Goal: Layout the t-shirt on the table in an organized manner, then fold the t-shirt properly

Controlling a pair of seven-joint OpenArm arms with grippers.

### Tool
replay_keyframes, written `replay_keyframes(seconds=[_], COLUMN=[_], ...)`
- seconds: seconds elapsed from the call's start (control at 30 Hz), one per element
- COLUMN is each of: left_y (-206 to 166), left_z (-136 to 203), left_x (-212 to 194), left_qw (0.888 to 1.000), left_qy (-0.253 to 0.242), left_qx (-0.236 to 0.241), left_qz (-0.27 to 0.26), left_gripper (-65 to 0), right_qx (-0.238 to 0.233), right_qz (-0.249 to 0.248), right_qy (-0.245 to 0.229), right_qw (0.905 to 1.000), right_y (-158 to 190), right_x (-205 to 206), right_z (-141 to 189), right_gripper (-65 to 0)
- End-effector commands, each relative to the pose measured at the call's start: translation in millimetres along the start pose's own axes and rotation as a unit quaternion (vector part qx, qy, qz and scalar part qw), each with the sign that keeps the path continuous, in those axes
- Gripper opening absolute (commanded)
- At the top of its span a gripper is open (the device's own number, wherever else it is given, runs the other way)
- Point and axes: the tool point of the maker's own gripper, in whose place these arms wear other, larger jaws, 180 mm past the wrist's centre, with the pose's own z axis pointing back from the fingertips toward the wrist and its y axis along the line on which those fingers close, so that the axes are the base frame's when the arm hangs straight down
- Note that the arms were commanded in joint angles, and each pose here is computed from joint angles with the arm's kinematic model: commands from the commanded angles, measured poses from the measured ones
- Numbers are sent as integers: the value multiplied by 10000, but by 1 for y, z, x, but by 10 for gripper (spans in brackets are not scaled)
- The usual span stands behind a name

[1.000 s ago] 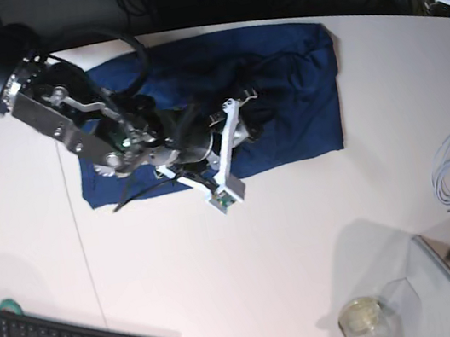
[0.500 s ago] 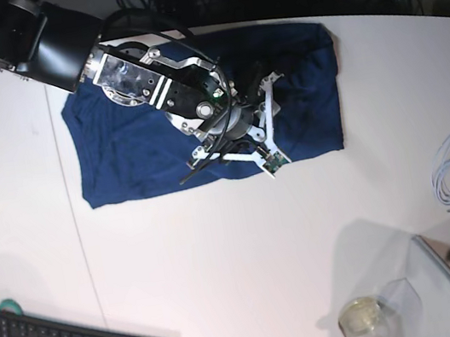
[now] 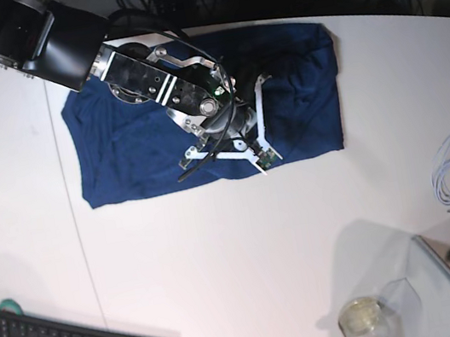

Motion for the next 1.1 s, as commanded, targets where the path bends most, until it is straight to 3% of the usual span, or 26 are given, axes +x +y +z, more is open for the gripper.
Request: replay_keyframes(seconds=[0.0,0.33,0.4,0.53,0.57,0.77,0.83,0.93,1.07], left_y=[9,6,6,5,5,6,6,6,6], left_z=[4,-6,-6,-6,-6,-6,-6,-6,-6], left_x=[12,-8,-9,-9,-9,-8,-8,-8,-8], left_qw=[9997,9999,9999,9999,9999,9999,9999,9999,9999], left_qy=[-190,70,82,76,76,72,72,72,72], left_qx=[108,-19,-25,-33,-33,-29,-29,-29,-29], left_qz=[-48,128,137,135,135,130,130,130,130], left_gripper=[-650,-650,-650,-650,-650,-650,-650,-650,-650], right_qx=[-22,-368,-400,-384,-380,-49,233,430,472], right_qz=[-12,-850,-997,-1134,-1134,-1034,-628,-139,70], right_qy=[-283,-330,-232,-11,-3,-541,-667,-640,-389], right_qw=[9996,9952,9939,9928,9928,9932,9955,9969,9981], right_y=[-3,-53,-59,-60,-60,-31,-1,27,46], right_x=[21,29,24,14,14,29,35,35,34], right_z=[4,4,3,4,4,28,37,36,19], right_gripper=[-636,-642,-570,-308,-297,-410,-402,-339,-329])
